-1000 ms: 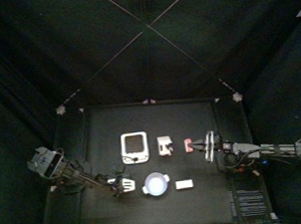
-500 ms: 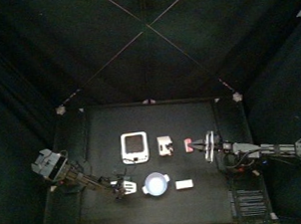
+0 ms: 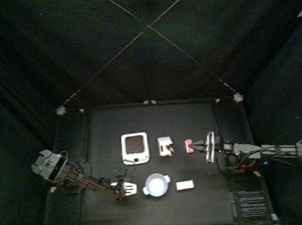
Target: Put sushi roll left of bowl
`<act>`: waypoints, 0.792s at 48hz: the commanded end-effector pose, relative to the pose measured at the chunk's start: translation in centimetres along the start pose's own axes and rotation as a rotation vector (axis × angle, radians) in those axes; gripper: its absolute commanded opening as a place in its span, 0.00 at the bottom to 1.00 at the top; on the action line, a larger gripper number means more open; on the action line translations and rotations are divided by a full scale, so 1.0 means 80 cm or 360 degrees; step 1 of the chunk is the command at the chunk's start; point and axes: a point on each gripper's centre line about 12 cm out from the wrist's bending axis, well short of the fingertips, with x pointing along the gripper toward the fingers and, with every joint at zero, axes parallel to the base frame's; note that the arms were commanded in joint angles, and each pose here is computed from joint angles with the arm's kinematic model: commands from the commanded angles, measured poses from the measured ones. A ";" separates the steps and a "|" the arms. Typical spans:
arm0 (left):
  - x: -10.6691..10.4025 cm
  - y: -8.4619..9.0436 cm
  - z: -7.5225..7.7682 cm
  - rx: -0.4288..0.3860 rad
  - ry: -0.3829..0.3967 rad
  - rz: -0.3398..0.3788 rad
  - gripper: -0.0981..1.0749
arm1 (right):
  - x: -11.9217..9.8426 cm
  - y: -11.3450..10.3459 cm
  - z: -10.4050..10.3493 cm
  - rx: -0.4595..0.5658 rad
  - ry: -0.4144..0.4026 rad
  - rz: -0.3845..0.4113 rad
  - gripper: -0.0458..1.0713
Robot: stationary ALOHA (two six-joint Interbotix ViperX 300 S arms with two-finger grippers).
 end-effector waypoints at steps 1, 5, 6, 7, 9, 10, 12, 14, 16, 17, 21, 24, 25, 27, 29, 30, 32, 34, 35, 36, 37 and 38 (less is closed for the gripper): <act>-0.012 -0.009 0.001 -0.0009 0.0014 -0.0054 0.87 | 0.004 0.000 0.008 0.0002 -0.0024 -0.0003 0.05; -0.014 -0.009 0.001 -0.0011 0.0013 -0.0057 0.88 | 0.004 0.000 0.008 0.0000 -0.0024 -0.0002 0.05; -0.013 -0.009 0.001 -0.0008 0.0011 -0.0053 0.88 | 0.004 0.000 0.008 0.0000 -0.0022 -0.0002 0.05; -0.013 -0.009 0.002 -0.0010 0.0011 -0.0052 0.88 | 0.004 0.000 0.008 0.0000 -0.0024 -0.0002 0.05; -0.014 -0.010 0.003 -0.0013 0.0010 -0.0056 0.88 | 0.004 0.000 0.008 0.0000 -0.0024 -0.0002 0.05; -0.014 -0.010 0.004 -0.0010 0.0008 -0.0057 0.88 | 0.004 -0.001 0.009 0.0000 -0.0027 -0.0004 0.05; -0.014 -0.010 0.005 -0.0005 0.0002 -0.0060 0.88 | 0.004 0.000 0.009 0.0000 -0.0027 -0.0002 0.05; -0.015 -0.010 0.006 0.0001 -0.0001 -0.0068 0.88 | 0.004 0.000 0.009 0.0000 -0.0027 -0.0002 0.05; -0.016 -0.011 0.007 0.0005 -0.0007 -0.0075 0.88 | 0.004 -0.001 0.008 0.0000 -0.0025 -0.0004 0.05; -0.018 -0.011 0.008 0.0005 -0.0008 -0.0078 0.88 | 0.004 0.000 0.009 0.0000 -0.0027 -0.0002 0.05; -0.021 -0.011 0.010 0.0001 -0.0016 -0.0081 0.88 | 0.004 0.000 0.008 0.0000 -0.0024 -0.0002 0.05; -0.025 -0.010 0.014 0.0004 -0.0039 -0.0080 0.88 | 0.004 -0.001 0.008 0.0000 -0.0025 -0.0004 0.05; -0.027 -0.010 0.016 0.0007 -0.0050 -0.0078 0.88 | 0.004 -0.001 0.008 0.0000 -0.0025 -0.0004 0.05; -0.029 -0.009 0.019 0.0013 -0.0073 -0.0078 0.88 | 0.004 0.000 0.008 0.0000 -0.0024 -0.0002 0.05; -0.033 -0.010 0.023 0.0019 -0.0097 -0.0084 0.88 | 0.004 0.000 0.008 0.0000 -0.0024 -0.0002 0.05; -0.036 -0.010 0.024 0.0024 -0.0106 -0.0089 0.88 | 0.004 0.000 0.008 0.0000 -0.0024 -0.0002 0.05; -0.040 -0.011 0.027 0.0031 -0.0121 -0.0109 0.88 | 0.004 0.000 0.008 0.0000 -0.0022 -0.0002 0.05; -0.044 -0.013 0.031 0.0049 -0.0140 -0.0132 0.88 | 0.004 0.000 0.009 -0.0002 -0.0027 -0.0003 0.05; -0.046 -0.014 0.034 0.0057 -0.0149 -0.0144 0.88 | 0.004 0.000 0.009 0.0000 -0.0027 -0.0002 0.05; -0.048 -0.015 0.038 0.0067 -0.0161 -0.0162 0.88 | 0.004 0.000 0.009 -0.0002 -0.0027 -0.0001 0.05; -0.049 -0.016 0.041 0.0080 -0.0175 -0.0174 0.88 | 0.004 0.000 0.010 -0.0002 -0.0029 -0.0001 0.05; -0.051 -0.019 0.048 0.0103 -0.0200 -0.0194 0.88 | 0.004 0.000 0.010 -0.0002 -0.0032 -0.0001 0.05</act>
